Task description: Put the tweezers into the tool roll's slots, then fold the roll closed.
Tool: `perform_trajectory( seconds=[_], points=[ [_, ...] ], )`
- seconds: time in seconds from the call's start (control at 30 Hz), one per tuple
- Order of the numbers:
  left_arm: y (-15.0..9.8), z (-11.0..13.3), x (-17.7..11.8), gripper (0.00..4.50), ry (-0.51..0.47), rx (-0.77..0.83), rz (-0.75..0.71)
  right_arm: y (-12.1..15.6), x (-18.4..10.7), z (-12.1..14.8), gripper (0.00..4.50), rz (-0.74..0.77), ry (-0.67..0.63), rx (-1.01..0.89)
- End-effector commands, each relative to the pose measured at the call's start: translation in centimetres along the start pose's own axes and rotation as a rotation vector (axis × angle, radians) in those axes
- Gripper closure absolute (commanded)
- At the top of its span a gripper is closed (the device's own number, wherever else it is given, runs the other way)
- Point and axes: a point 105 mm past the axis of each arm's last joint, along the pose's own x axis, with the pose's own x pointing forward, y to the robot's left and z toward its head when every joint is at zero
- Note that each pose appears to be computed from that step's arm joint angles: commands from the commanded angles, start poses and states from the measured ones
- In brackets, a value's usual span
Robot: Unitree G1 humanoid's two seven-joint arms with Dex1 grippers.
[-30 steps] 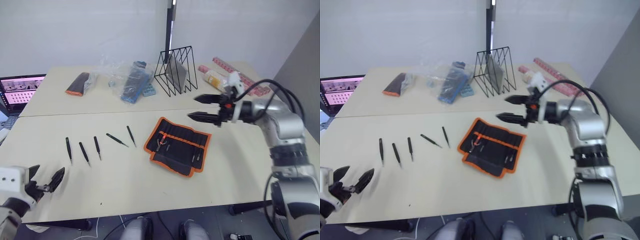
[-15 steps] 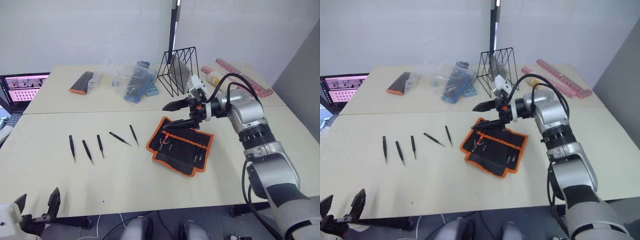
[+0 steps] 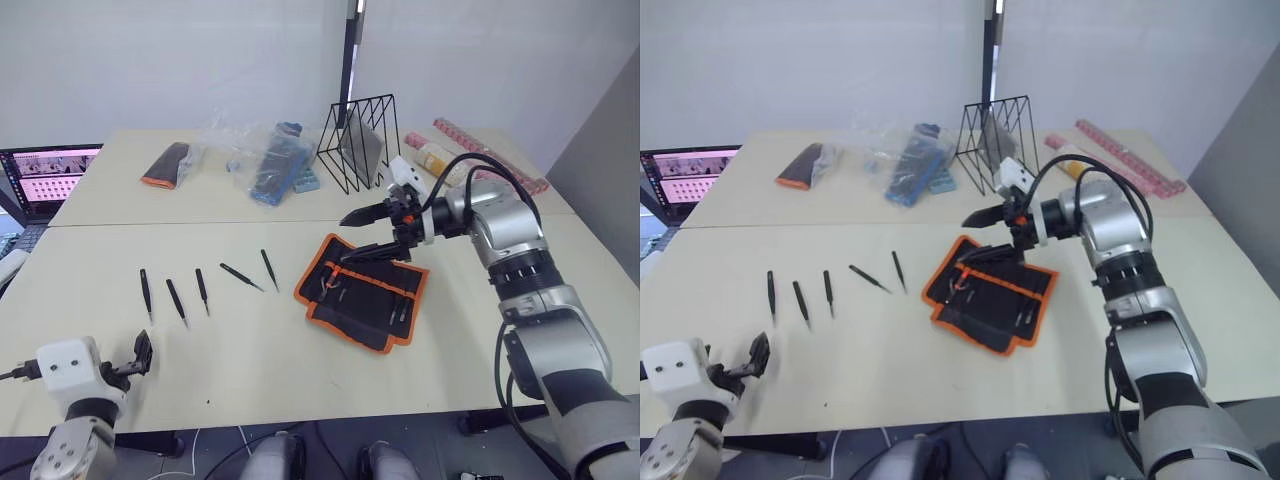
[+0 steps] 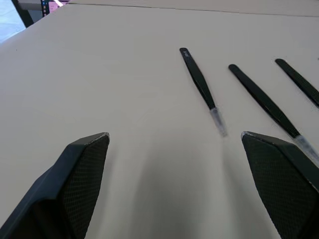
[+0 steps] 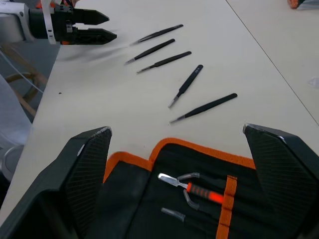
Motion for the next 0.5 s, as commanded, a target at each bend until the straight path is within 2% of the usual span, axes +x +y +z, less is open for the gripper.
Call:
perform_trajectory(
  seconds=[0.03,0.13,0.27,0.5],
  points=[
    [0.2,1.3,1.4,0.00,-0.032,-0.036,0.019,0.3,-1.4,1.7,0.02,-0.044,-0.043,-0.048],
    [-0.7,1.7,2.7,0.00,-0.032,-0.045,-0.009,0.4,-2.1,2.6,0.02,-0.079,-0.081,-0.039],
    [-1.0,1.8,4.1,0.00,-0.015,-0.023,-0.001,0.7,-2.7,2.5,0.02,-0.105,-0.071,-0.039],
    [-1.8,0.6,6.1,0.00,0.065,-0.023,0.059,0.9,-3.1,2.3,0.02,-0.144,-0.062,-0.040]
  ],
)
